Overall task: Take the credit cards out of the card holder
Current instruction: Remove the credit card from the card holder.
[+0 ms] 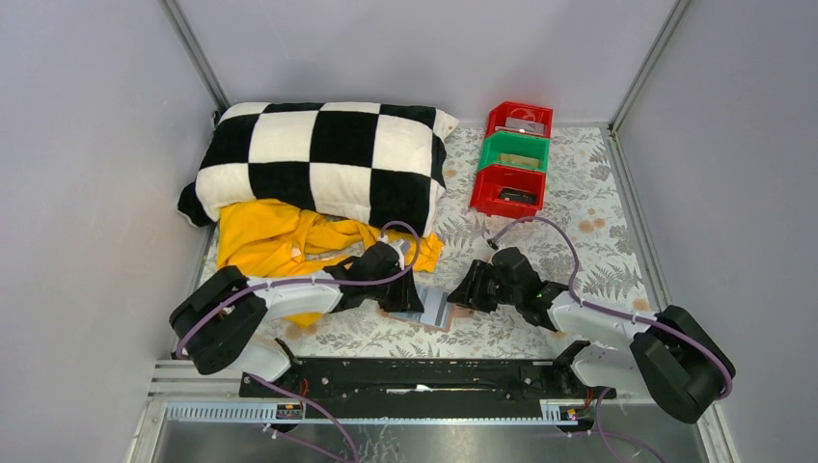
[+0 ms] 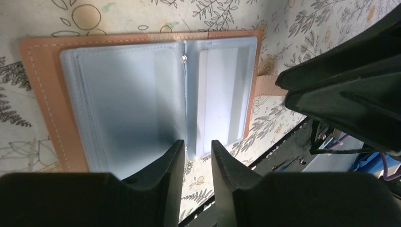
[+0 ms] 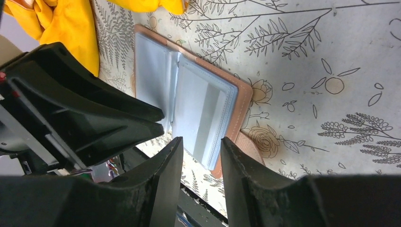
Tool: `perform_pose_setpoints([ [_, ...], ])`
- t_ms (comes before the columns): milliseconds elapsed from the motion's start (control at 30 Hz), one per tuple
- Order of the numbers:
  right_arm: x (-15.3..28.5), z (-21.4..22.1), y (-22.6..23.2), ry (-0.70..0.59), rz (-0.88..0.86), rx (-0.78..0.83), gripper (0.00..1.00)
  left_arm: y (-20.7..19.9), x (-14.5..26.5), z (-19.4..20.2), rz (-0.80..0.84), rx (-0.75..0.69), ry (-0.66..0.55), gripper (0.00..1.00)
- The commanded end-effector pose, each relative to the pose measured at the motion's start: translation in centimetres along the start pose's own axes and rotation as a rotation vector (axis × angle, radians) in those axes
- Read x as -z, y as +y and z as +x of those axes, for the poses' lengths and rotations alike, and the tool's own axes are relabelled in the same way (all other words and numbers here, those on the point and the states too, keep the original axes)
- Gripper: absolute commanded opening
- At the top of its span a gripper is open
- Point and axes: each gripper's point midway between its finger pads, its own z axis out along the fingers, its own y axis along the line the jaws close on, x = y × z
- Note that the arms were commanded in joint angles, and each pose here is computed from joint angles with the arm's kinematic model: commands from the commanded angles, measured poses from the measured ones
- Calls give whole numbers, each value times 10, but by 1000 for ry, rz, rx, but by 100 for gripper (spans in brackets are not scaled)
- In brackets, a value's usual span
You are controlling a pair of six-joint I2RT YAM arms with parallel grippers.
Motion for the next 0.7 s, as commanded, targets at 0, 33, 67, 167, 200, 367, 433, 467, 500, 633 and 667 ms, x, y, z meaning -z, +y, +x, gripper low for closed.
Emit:
perform_pose_setpoints([
  [0, -2, 1, 6, 16, -8, -1, 42, -20, 18, -11, 41, -17, -48, 35],
  [33, -3, 3, 8, 28, -22, -7, 42, -19, 22, -16, 18, -24, -69, 39],
  [67, -5, 5, 9, 39, -32, -13, 42, -17, 27, -21, -6, -35, -91, 42],
  [167, -10, 9, 8, 59, -38, -11, 41, -8, 35, -35, -52, -37, -130, 46],
  [200, -12, 9, 8, 60, -41, -11, 41, -2, 36, -38, -67, -28, -133, 47],
  [367, -17, 14, 7, 77, -50, -15, 40, 29, 30, -38, -122, 25, -122, 46],
  [433, -18, 16, 7, 81, -52, -17, 39, 38, 25, -34, -137, 35, -106, 45],
  [467, -18, 16, 8, 79, -57, -17, 39, 40, 23, -32, -136, 39, -103, 45],
  [500, -18, 17, 8, 79, -60, -17, 39, 42, 20, -28, -132, 46, -93, 45],
  [633, -19, 17, 11, 73, -65, -14, 38, 41, 12, -18, -87, 65, -59, 42],
  [667, -19, 17, 11, 73, -64, -14, 38, 39, 11, -16, -73, 68, -54, 42],
])
